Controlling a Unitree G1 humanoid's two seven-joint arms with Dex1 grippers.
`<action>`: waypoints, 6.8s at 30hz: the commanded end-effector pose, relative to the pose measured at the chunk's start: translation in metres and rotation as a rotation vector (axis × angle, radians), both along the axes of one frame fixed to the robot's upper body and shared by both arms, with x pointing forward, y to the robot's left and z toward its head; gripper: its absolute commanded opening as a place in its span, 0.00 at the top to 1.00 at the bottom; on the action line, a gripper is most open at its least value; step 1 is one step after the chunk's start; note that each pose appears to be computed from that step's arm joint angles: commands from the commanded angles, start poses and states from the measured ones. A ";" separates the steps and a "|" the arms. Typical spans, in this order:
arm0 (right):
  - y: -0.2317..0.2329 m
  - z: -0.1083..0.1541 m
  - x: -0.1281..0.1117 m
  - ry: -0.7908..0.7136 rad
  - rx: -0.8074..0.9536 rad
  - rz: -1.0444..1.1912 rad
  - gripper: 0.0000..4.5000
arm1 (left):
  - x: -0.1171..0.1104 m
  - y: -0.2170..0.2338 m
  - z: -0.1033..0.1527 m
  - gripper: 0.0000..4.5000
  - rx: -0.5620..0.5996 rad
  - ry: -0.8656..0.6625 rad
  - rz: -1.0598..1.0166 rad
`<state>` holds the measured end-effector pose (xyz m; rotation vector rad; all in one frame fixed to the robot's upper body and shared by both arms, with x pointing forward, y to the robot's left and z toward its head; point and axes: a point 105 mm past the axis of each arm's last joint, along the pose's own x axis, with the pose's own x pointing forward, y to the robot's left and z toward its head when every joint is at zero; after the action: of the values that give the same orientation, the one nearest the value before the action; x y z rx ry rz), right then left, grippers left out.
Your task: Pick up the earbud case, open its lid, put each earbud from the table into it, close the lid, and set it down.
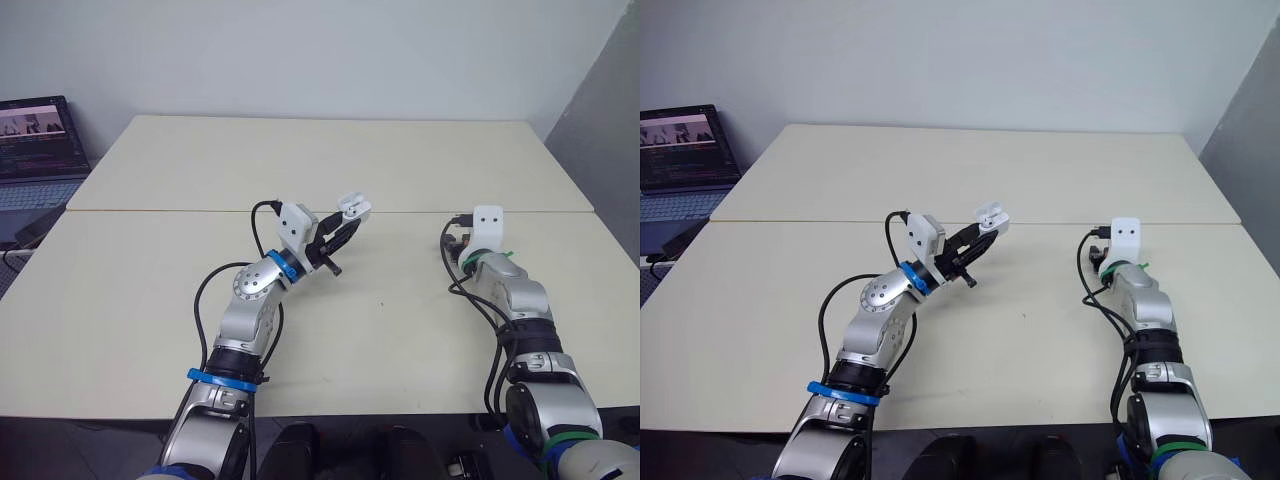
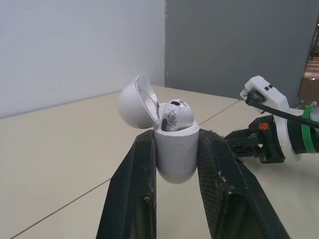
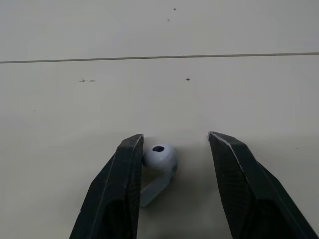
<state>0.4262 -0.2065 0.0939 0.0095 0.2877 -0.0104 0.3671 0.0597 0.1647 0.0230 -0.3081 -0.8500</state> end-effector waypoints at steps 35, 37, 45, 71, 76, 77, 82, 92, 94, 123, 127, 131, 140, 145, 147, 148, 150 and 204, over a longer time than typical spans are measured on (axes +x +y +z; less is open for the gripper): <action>-0.045 0.018 -0.155 0.242 -0.572 0.940 0.91 | -0.015 0.001 0.005 0.83 -0.025 -0.039 0.013; -0.061 0.009 -0.168 0.337 -0.582 0.953 0.91 | -0.016 -0.001 0.005 0.83 -0.025 -0.040 0.005; -0.100 -0.005 -0.186 0.562 -0.612 0.924 0.91 | -0.014 0.001 0.005 0.83 -0.017 -0.039 0.006; -0.106 -0.010 -0.192 0.669 -0.628 0.955 0.37 | -0.015 0.002 0.001 0.83 -0.020 -0.020 0.019; -0.102 -0.011 -0.185 0.661 -0.668 1.002 0.46 | -0.015 0.001 0.002 0.83 -0.022 -0.021 0.018; -0.103 -0.011 -0.185 0.666 -0.682 1.013 0.50 | -0.015 0.001 0.002 0.83 -0.022 -0.021 0.018; -0.108 -0.011 -0.183 0.679 -0.700 1.025 0.88 | -0.016 0.002 0.002 0.83 -0.021 -0.022 0.024; -0.064 0.020 -0.159 0.479 -0.548 0.996 0.99 | -0.017 0.001 0.003 0.83 -0.022 -0.024 0.015; -0.054 0.028 -0.152 0.417 -0.531 0.975 0.99 | -0.017 -0.001 0.004 0.83 -0.020 -0.025 0.004; -0.119 0.009 -0.196 0.657 -0.366 0.574 0.31 | -0.021 -0.004 -0.003 0.83 -0.022 -0.012 -0.012; -0.124 0.005 -0.198 0.679 -0.370 0.568 0.31 | -0.021 -0.004 -0.003 0.83 -0.019 -0.011 -0.011; -0.125 0.001 -0.200 0.698 -0.371 0.570 0.31 | -0.021 -0.003 -0.002 0.83 -0.017 -0.012 -0.009; -0.124 -0.006 -0.195 0.685 -0.353 0.554 0.31 | -0.021 -0.001 -0.002 0.83 -0.015 -0.012 -0.006; -0.123 -0.008 -0.196 0.689 -0.349 0.561 0.60 | -0.021 -0.001 -0.001 0.83 -0.010 -0.013 -0.006; -0.122 -0.009 -0.196 0.689 -0.347 0.566 0.77 | -0.021 -0.001 -0.001 0.83 -0.010 -0.013 -0.006; -0.122 -0.009 -0.197 0.690 -0.345 0.569 0.85 | -0.021 -0.001 -0.001 0.83 -0.009 -0.014 -0.005; -0.122 -0.009 -0.197 0.690 -0.342 0.571 0.91 | -0.021 0.000 -0.001 0.83 -0.010 -0.014 -0.005; 0.125 0.123 -0.087 -0.536 -0.020 0.688 0.91 | -0.024 -0.023 0.023 0.83 -0.065 -0.070 -0.120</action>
<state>0.3425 -0.0803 0.2131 -0.0823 -0.2270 0.6623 0.3463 0.0355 0.1719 -0.0112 -0.3400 -0.9602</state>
